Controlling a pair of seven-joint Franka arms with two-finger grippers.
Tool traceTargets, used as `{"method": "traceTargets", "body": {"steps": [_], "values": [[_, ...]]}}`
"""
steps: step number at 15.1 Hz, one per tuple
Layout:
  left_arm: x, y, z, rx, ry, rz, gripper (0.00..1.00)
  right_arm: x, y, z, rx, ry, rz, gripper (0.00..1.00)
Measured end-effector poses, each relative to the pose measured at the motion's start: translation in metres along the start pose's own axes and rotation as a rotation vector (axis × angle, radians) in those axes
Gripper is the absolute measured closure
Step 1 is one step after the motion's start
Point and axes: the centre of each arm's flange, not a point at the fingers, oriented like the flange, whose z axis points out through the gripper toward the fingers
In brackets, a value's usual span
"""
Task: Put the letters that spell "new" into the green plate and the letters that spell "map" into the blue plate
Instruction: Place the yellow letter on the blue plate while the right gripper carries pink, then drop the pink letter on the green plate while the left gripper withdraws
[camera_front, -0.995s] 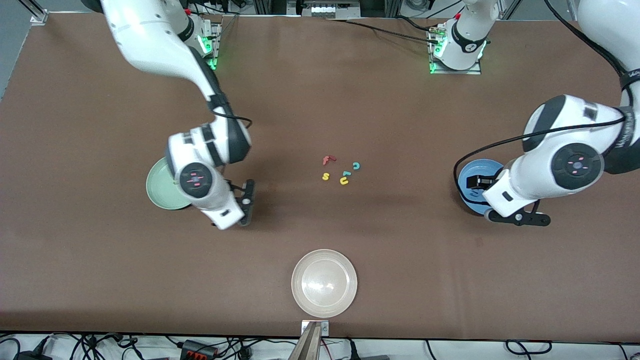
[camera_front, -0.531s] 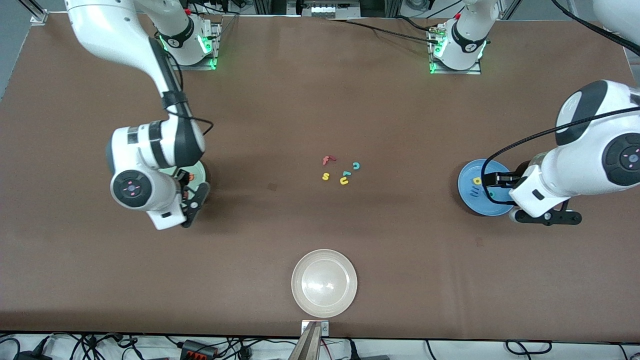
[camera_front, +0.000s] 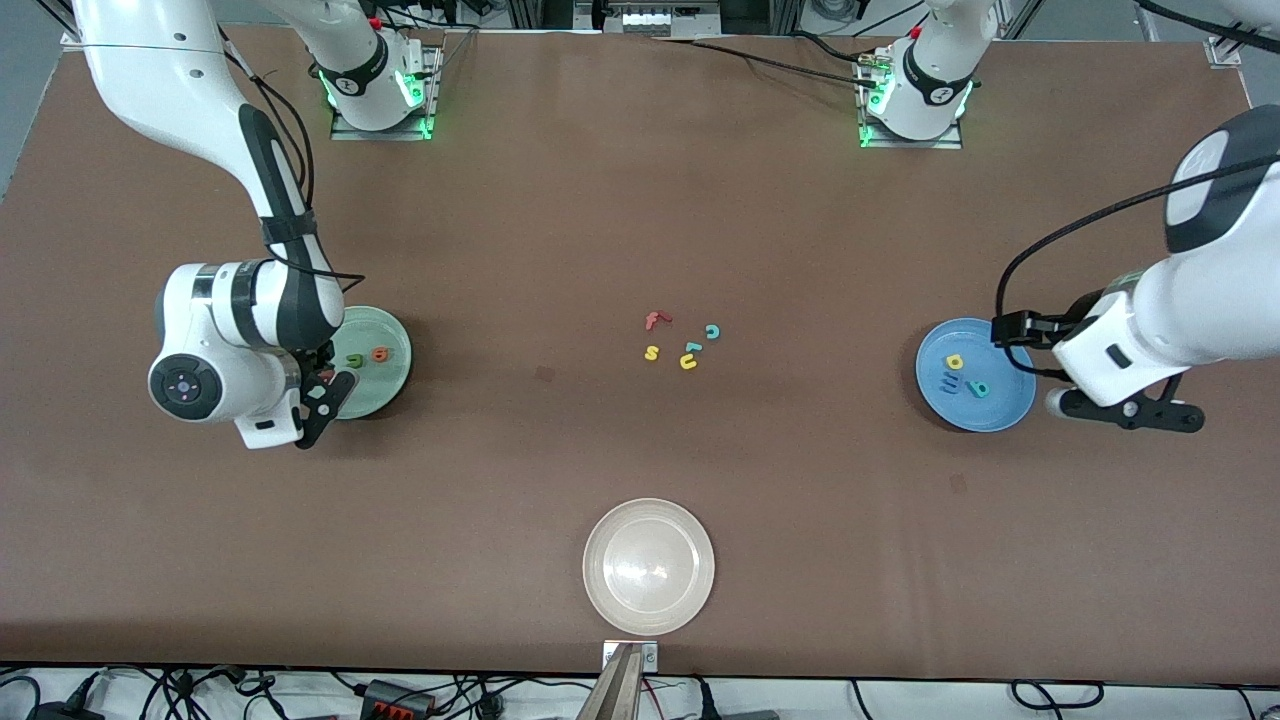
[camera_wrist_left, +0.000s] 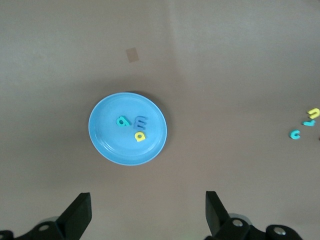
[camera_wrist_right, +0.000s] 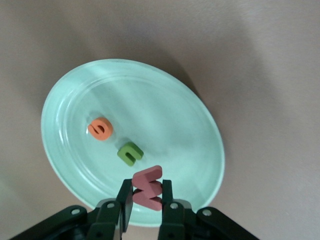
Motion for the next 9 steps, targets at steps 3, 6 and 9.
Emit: {"method": "traceTargets", "body": {"steps": [3,6,9], "values": [[-0.020,-0.021,-0.019,-0.043,0.008,0.017,0.00,-0.004,-0.006,0.024,-0.009,0.007,-0.001,0.73],[-0.043,-0.031,-0.031,-0.028,0.076,0.002,0.00,-0.007,-0.006,0.027,-0.007,0.007,0.003,0.73],[-0.070,-0.023,-0.031,0.005,0.178,-0.004,0.00,-0.015,-0.002,0.023,-0.008,0.014,0.031,0.73]]}}
